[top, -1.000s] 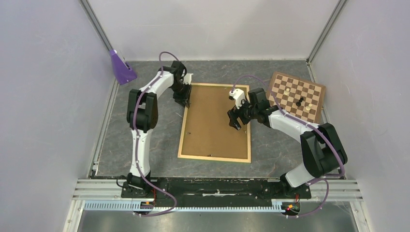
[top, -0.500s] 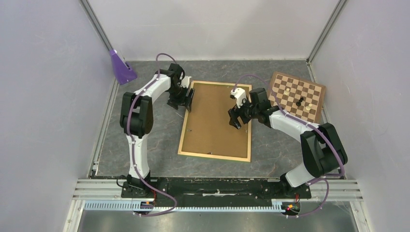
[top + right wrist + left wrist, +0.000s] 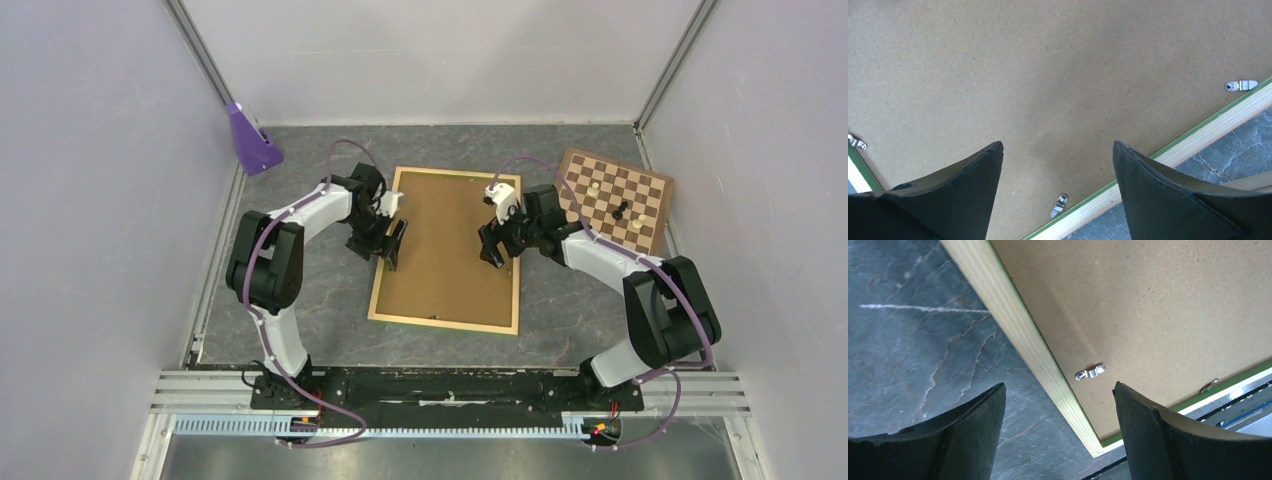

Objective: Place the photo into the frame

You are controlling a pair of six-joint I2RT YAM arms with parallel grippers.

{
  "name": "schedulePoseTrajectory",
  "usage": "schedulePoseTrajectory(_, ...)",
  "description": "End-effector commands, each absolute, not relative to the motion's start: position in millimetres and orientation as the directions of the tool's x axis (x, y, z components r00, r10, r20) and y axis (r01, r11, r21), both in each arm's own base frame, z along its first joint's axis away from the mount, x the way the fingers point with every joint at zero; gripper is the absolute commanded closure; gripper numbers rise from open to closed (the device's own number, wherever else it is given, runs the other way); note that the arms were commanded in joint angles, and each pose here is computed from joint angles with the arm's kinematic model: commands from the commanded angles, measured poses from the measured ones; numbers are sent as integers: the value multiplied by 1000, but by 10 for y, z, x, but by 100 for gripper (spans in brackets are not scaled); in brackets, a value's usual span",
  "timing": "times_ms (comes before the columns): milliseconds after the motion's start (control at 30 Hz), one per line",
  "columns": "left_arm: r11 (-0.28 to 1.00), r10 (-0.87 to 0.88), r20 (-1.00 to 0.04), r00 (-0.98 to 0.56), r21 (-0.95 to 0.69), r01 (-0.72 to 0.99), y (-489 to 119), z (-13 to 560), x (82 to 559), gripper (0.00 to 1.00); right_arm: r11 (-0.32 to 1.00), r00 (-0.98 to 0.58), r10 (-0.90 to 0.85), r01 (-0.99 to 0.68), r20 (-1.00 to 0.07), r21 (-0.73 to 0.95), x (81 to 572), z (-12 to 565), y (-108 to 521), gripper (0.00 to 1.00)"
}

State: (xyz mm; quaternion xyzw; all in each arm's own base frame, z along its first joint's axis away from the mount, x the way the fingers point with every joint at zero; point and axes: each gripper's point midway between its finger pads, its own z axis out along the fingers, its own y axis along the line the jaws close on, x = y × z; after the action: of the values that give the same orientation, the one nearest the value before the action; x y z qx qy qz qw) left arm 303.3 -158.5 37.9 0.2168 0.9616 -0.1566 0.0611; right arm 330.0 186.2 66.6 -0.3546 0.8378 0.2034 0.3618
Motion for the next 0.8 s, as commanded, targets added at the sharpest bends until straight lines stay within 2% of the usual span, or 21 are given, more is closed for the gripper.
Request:
schedulePoseTrajectory(0,822,458,-281,-843,-226,522,-1663,413,3169,15,672,-452,-416,-738,-789,68,3336,827,1861,17)
schedulePoseTrajectory(367,815,504,-264,-822,-169,554,-1611,352,3063,18,680,-463,-409,-730,-786,76,3315,792,1802,18)
schedulePoseTrajectory(767,818,513,-292,-807,-119,563,-1598,353,3093,21,682,-474,-401,-726,-784,90,3309,780,1799,18)
